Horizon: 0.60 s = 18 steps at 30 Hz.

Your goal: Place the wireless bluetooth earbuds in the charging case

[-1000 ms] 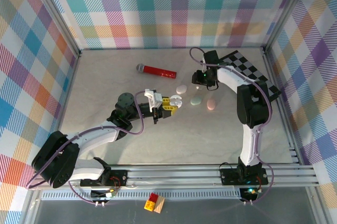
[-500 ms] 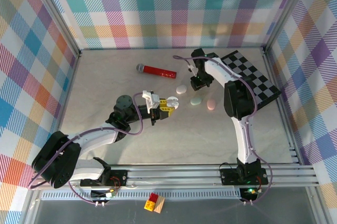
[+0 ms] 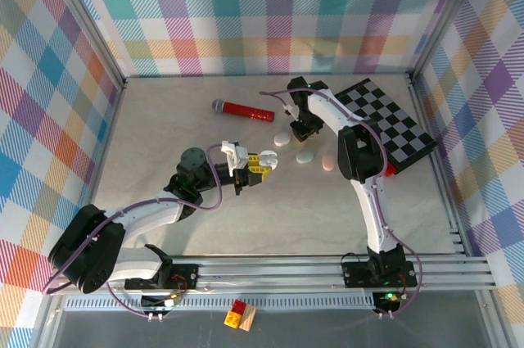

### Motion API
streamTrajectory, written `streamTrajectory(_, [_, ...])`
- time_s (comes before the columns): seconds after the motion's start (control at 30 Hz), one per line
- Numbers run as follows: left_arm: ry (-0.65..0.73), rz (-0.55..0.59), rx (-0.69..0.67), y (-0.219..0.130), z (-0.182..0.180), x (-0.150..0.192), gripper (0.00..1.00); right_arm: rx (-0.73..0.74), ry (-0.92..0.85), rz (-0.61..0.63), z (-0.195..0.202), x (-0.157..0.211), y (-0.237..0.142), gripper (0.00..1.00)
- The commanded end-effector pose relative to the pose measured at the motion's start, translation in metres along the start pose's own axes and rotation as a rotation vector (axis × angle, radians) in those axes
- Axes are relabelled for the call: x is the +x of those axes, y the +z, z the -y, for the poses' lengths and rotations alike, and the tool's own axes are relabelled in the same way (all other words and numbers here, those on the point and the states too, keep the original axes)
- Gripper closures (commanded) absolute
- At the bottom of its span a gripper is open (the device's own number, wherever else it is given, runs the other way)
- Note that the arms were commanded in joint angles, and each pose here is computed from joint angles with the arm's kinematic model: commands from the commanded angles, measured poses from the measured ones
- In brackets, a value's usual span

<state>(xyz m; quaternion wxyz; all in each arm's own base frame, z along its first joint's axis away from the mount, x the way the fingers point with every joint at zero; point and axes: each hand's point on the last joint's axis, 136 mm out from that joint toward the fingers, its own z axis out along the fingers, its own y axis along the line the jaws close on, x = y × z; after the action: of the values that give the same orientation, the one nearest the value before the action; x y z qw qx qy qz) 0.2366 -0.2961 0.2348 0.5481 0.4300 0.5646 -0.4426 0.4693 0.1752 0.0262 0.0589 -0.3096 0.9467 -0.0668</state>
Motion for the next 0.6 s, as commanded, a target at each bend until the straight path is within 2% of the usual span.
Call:
streamTrajectory(0.0, [0.041, 0.018, 0.004, -0.003, 0.0, -0.009, 0.89, 0.01, -0.022, -0.044, 0.002, 0.005, 0.004, 0.63])
streamTrajectory(0.3, [0.041, 0.014, 0.003, -0.003, 0.0, -0.009, 0.89, -0.002, -0.011, -0.051, 0.0, 0.007, 0.004, 0.76])
streamTrajectory(0.57, [0.045, 0.012, -0.005, -0.004, 0.0, -0.008, 0.89, -0.043, 0.046, 0.01, -0.006, -0.002, -0.007, 0.81])
